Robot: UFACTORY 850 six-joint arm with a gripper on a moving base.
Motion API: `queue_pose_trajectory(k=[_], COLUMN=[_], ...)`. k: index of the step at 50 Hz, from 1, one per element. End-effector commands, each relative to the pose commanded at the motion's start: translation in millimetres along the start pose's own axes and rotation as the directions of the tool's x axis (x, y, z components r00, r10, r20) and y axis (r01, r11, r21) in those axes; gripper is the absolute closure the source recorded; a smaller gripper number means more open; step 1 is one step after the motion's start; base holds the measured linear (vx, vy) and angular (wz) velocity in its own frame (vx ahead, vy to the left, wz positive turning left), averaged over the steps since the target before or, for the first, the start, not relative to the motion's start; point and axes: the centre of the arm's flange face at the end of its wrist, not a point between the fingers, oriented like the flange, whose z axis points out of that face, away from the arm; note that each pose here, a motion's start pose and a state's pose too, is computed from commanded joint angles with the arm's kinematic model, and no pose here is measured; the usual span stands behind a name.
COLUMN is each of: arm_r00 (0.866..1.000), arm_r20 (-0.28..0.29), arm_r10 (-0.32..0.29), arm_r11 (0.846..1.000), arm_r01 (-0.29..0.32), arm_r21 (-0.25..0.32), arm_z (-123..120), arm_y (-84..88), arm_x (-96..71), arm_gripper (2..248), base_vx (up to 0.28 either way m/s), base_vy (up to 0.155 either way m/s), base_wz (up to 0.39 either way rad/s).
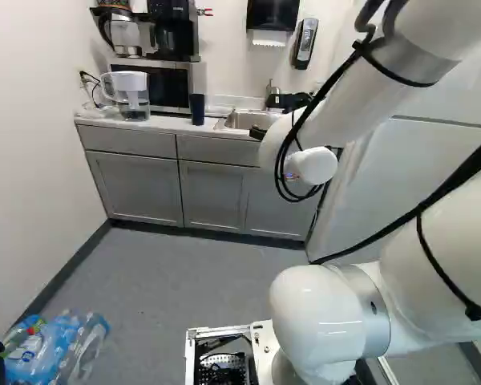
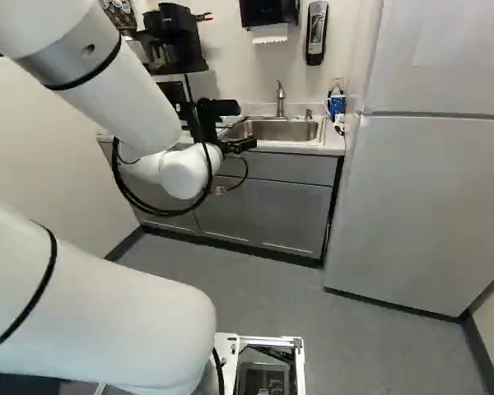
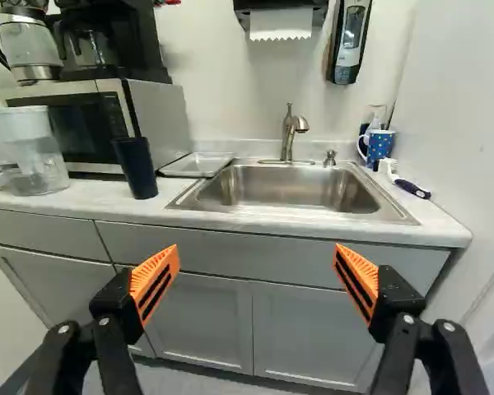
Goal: Rinse the cup and place it in the tray
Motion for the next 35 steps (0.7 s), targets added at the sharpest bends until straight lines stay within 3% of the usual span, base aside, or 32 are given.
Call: queue_pose_trajectory(k=[35], arm_r00=[1.0], arm_r20=[-0.006], arm_r10=[0.001], arm_r11=[1.0], arm_r01=[-0.001], arm_r21=[-0.011], arm_z=[25.6], arm_y=[4.2], arm_x=[35.3], arm_gripper=[3], base_vx=[0.0], base_vy=[0.0], base_wz=[0.0])
